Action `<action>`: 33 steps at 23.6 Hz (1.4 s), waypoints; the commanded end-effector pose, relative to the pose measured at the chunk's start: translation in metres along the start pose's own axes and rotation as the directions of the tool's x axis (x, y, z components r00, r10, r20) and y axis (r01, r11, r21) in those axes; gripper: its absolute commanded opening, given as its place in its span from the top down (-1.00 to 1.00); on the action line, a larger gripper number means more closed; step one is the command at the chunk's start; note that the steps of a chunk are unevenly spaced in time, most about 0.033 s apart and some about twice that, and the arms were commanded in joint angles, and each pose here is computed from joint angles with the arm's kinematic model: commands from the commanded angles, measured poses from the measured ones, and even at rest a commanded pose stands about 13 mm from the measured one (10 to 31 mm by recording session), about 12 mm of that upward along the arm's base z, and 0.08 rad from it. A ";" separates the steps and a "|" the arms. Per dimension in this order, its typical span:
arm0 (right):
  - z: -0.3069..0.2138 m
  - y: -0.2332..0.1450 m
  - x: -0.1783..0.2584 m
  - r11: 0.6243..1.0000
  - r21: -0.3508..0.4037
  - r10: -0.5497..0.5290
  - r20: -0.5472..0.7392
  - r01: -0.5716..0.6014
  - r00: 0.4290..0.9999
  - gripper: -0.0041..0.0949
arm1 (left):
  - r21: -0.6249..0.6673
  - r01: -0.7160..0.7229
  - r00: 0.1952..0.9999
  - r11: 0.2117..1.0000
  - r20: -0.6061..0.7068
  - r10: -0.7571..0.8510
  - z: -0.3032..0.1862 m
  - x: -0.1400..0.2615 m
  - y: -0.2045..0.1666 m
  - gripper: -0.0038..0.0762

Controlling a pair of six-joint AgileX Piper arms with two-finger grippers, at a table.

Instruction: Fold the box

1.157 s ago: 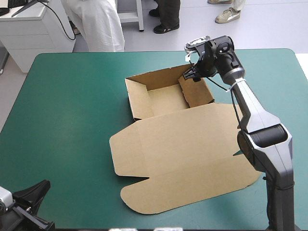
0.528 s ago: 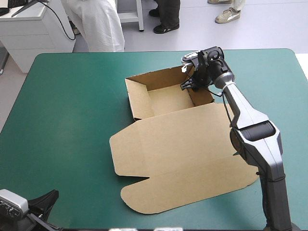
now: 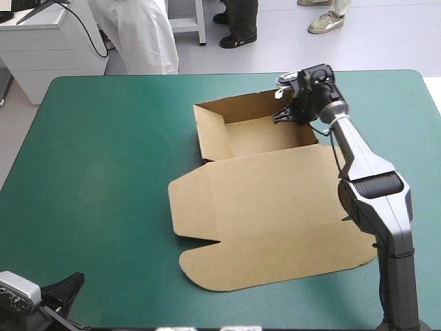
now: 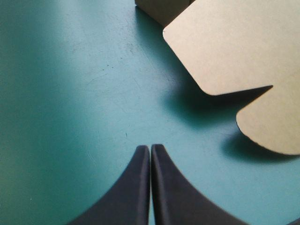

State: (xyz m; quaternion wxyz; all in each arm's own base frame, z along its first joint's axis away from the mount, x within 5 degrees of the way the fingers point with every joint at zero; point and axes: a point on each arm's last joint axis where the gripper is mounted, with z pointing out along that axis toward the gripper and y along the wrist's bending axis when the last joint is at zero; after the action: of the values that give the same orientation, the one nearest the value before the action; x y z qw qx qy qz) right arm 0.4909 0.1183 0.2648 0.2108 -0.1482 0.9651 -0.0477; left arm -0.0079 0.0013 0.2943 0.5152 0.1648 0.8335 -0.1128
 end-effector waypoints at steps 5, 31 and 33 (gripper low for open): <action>-0.037 -0.133 0.020 0.957 0.220 0.180 0.064 -0.190 0.982 0.96 | 0.015 0.009 0.999 1.000 0.053 -0.010 -0.003 -0.010 -0.001 0.93; -0.067 -0.335 0.146 0.751 0.312 0.584 0.097 -0.581 0.806 -0.42 | 0.013 0.048 0.998 0.999 0.046 -0.048 -0.003 -0.009 -0.001 0.93; -0.072 -0.335 0.146 0.750 0.313 0.582 0.106 -0.582 0.806 -0.42 | 0.010 0.046 0.998 0.999 0.047 -0.046 -0.003 -0.009 0.000 0.93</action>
State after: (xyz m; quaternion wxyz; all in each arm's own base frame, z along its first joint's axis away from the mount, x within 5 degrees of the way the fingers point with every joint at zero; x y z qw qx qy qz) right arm 0.4392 -0.2472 0.2687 0.1848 0.1973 0.9559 -0.1145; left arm -0.0087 0.0016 0.2926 0.5045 0.1514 0.8416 -0.1195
